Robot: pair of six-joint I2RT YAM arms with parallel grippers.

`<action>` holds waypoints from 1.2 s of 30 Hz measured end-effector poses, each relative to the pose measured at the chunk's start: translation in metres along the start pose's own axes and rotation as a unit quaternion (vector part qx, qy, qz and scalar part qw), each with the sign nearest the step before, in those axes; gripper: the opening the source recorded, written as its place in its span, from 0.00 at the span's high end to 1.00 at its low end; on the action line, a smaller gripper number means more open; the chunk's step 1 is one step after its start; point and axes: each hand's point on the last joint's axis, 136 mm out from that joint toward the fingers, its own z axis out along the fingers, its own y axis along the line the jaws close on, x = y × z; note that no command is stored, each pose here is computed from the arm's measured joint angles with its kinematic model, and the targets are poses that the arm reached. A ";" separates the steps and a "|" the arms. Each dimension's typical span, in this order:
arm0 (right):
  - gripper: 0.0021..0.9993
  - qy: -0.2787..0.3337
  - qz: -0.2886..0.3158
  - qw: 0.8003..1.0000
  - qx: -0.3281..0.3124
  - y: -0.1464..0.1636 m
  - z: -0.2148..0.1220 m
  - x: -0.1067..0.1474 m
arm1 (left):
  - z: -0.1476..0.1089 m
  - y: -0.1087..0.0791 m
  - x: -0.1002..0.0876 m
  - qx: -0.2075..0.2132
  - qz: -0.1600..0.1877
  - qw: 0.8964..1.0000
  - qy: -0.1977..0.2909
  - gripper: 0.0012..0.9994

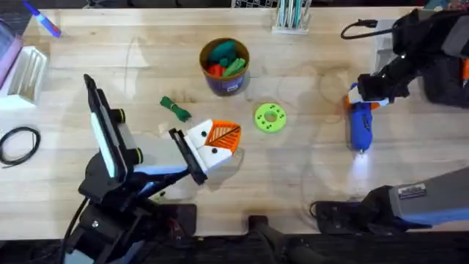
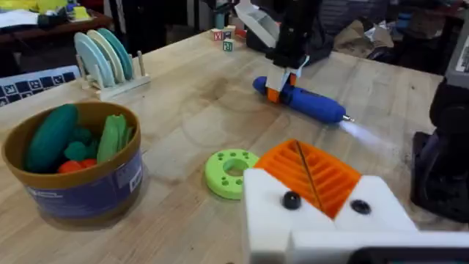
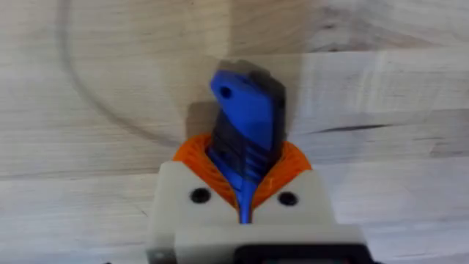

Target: Pick up the gripper from the table and insert it into the empty holder that is missing its gripper. Then pick up a screw, insert it into the mounting hole, and use the screwdriver to tighten it. Finally, clean up the table by picking up the vegetable and placing it into the bucket.

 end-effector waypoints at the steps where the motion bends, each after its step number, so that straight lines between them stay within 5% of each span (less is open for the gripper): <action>1: 0.98 -0.005 0.001 1.000 0.001 0.000 -0.003 0.000 | 0.000 0.000 0.000 0.000 0.000 1.000 0.000 1.00; 14: 0.98 -0.178 0.011 0.984 0.029 -0.007 -0.112 -0.010 | 0.000 0.002 0.000 -0.006 0.000 1.000 0.000 1.00; 21: 0.98 -0.290 0.005 0.957 0.008 0.006 -0.178 -0.001 | 0.000 0.002 0.000 -0.006 0.000 1.000 0.000 1.00; 26: 0.98 -0.357 0.003 0.933 -0.040 0.030 -0.189 0.004 | 0.000 0.002 0.000 -0.006 0.000 1.000 0.000 1.00; 31: 0.98 -0.473 -0.013 0.868 -0.150 0.088 -0.208 -0.008 | 0.000 0.002 0.000 -0.006 0.000 1.000 0.000 1.00; 36: 0.98 -0.587 -0.077 0.756 -0.279 0.162 -0.287 -0.003 | 0.000 0.002 0.000 -0.006 0.000 1.000 0.000 1.00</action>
